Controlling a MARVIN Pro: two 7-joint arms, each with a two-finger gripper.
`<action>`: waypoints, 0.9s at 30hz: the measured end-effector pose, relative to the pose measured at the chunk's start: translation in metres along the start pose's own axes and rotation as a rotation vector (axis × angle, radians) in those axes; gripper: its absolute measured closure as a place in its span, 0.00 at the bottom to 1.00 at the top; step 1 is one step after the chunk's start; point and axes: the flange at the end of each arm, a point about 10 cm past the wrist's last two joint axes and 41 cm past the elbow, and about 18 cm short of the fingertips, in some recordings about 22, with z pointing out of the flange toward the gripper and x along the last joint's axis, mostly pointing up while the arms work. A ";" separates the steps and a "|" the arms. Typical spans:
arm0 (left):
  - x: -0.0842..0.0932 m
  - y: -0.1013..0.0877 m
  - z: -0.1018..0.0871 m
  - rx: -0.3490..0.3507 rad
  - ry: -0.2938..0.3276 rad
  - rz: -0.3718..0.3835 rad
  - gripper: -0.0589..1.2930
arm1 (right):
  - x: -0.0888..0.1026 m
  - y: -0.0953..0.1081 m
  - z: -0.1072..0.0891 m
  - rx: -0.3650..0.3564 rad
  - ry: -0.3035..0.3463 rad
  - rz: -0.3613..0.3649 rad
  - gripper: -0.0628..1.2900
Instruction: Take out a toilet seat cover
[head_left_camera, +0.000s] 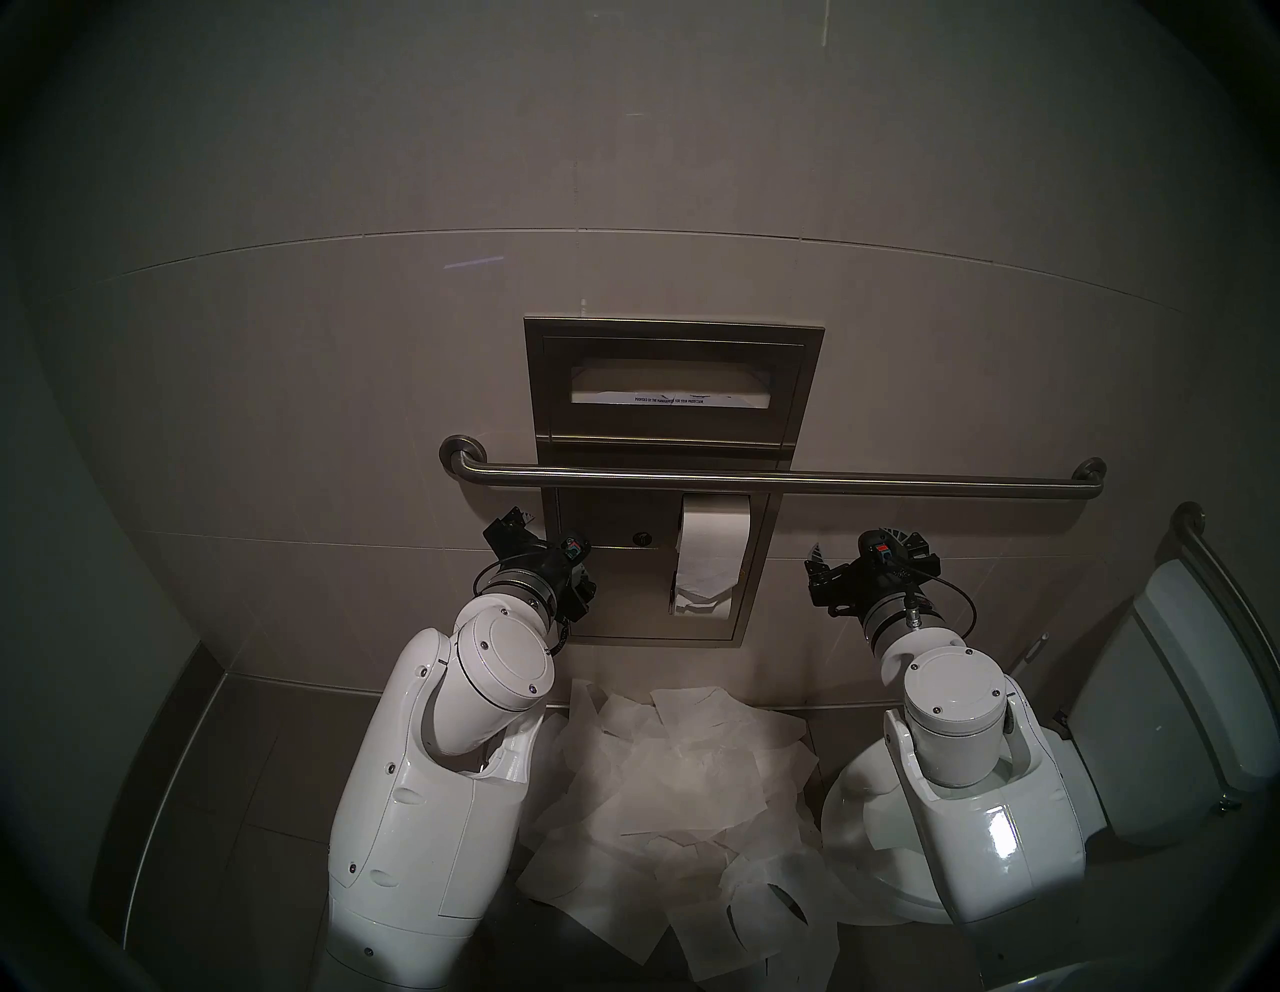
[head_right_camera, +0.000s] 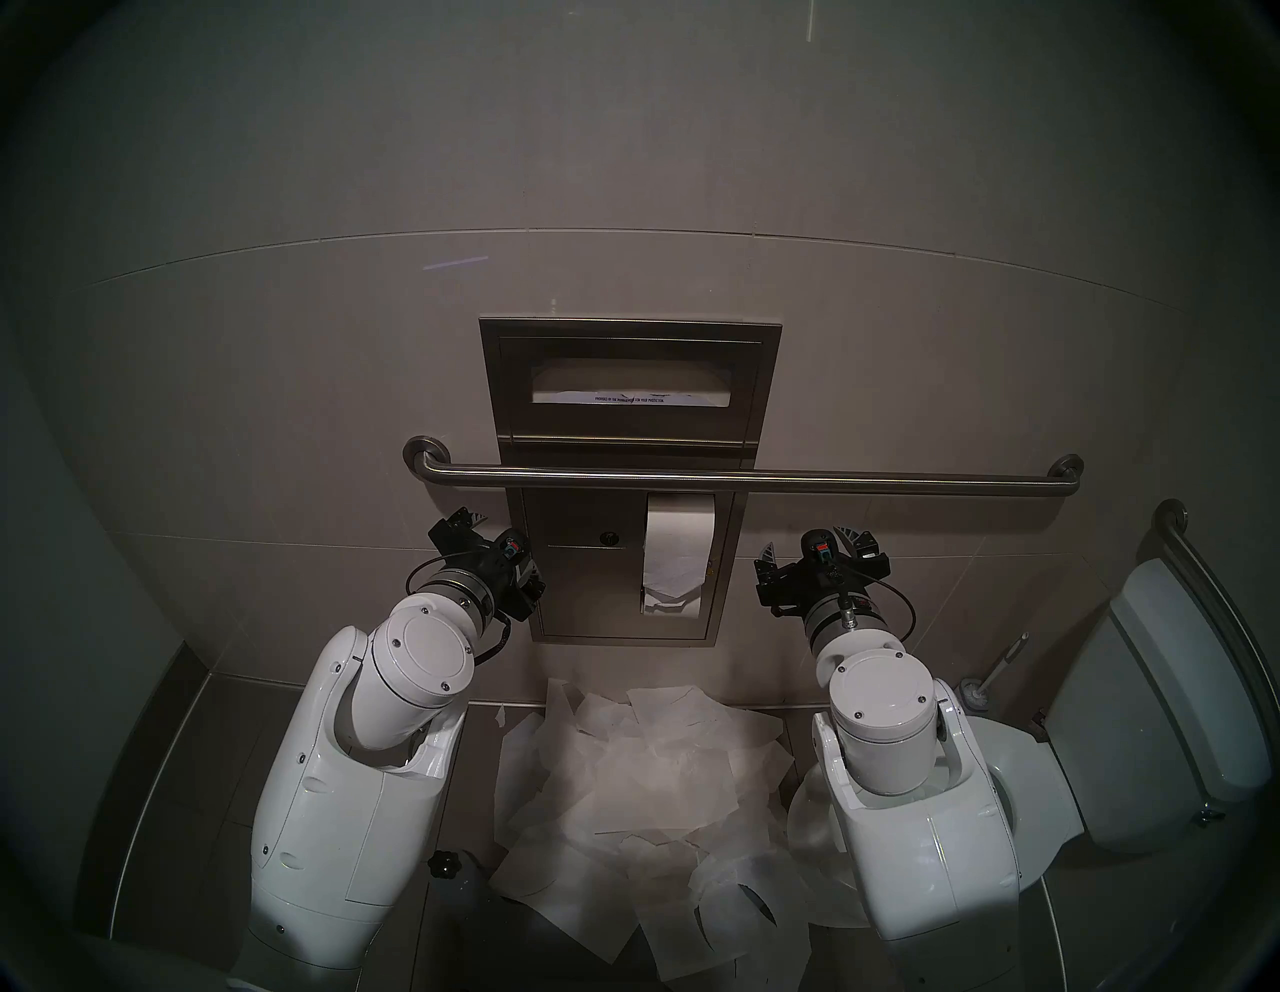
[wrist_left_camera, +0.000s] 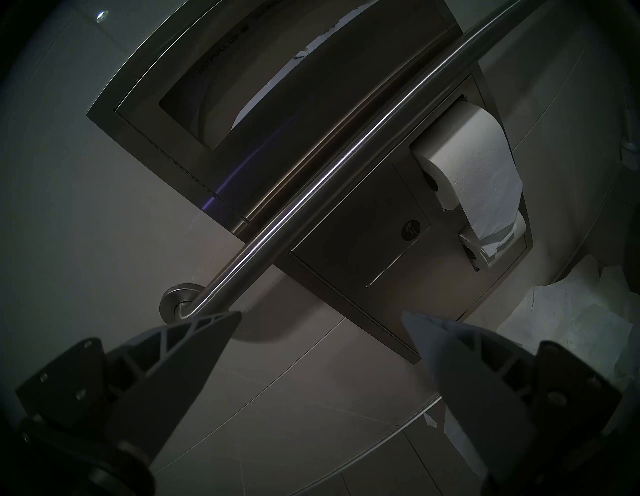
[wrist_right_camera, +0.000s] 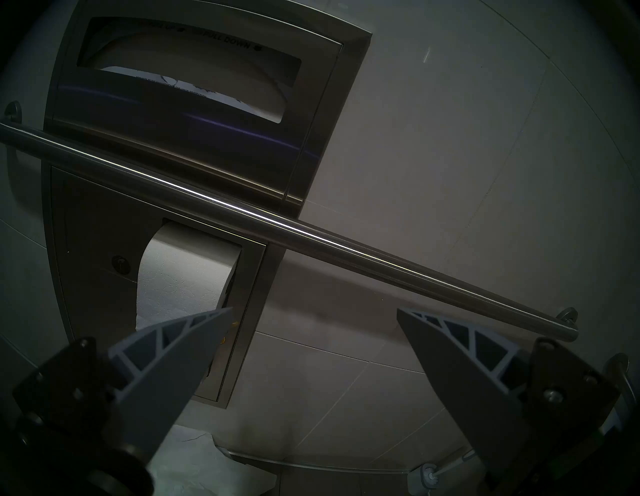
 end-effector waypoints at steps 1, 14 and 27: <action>0.000 0.000 0.000 0.000 0.000 0.000 0.02 | 0.000 0.000 0.000 0.000 0.000 0.000 0.04; 0.000 0.001 0.000 -0.001 -0.001 0.000 0.02 | 0.000 0.000 0.000 0.000 -0.001 0.000 0.04; -0.002 0.002 0.001 -0.004 -0.005 0.002 0.02 | 0.027 -0.061 0.009 0.132 0.061 -0.008 0.04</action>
